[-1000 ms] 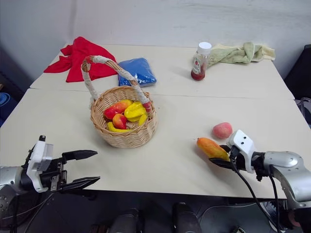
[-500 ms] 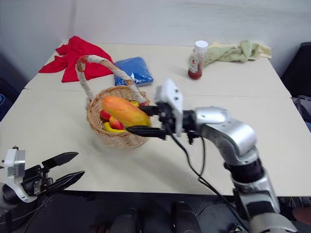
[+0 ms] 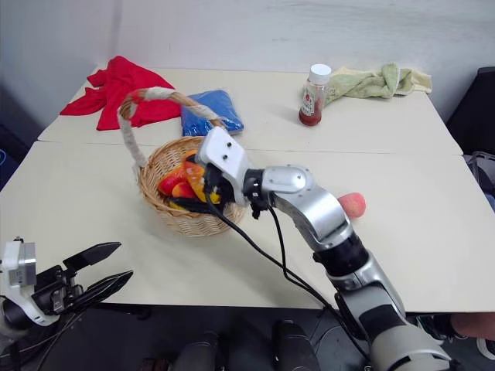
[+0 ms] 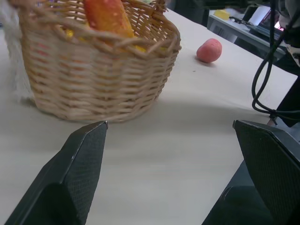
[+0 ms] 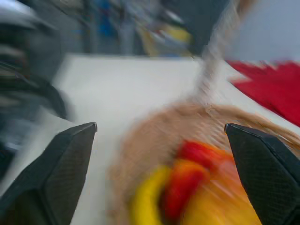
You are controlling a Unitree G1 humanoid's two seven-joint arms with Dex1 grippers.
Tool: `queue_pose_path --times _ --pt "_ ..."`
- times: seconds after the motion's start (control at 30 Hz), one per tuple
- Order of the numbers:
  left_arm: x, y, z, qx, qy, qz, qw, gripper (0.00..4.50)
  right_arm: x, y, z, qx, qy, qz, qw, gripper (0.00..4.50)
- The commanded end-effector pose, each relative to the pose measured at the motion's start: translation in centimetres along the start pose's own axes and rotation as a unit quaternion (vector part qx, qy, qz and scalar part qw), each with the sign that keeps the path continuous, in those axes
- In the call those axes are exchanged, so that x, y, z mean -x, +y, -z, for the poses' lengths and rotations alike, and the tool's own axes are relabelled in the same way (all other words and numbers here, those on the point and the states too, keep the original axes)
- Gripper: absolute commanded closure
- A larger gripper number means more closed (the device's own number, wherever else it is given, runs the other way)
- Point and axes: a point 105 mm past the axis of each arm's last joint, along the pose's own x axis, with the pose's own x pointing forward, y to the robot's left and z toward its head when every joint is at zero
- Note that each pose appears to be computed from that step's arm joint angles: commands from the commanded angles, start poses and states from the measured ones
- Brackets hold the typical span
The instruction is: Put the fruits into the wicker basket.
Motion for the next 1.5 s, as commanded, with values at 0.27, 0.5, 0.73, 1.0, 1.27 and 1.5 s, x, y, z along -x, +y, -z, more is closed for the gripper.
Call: queue_pose_path --times 0.27,0.5,0.73,1.0,1.27,1.5 --pt "-4.9 -1.9 -2.4 -0.089 -0.007 0.11 0.99 0.0 15.7 1.7 3.3 0.004 0.058 0.143 0.988 0.01" --pt "-6.2 -2.3 -1.7 -0.093 0.011 0.161 0.983 0.0 30.5 2.9 6.9 0.056 0.178 0.416 0.89 0.01" --pt "-6.8 -1.6 -1.9 -0.103 0.014 0.174 0.979 0.0 36.1 6.3 9.1 0.022 0.224 0.498 0.837 0.01" --pt "-7.2 -1.3 -2.2 -0.107 0.011 0.178 0.978 0.0 32.2 0.4 8.1 0.04 0.239 0.427 0.871 0.01" --pt "-7.1 -1.7 -2.0 -0.109 0.008 0.175 0.979 0.0 28.8 -4.9 9.5 -0.013 0.269 0.351 0.897 0.01" --pt "-6.5 -2.0 -2.0 -0.112 0.008 0.165 0.98 0.0 28.4 -6.5 11.9 -0.078 0.316 0.302 0.896 0.01"
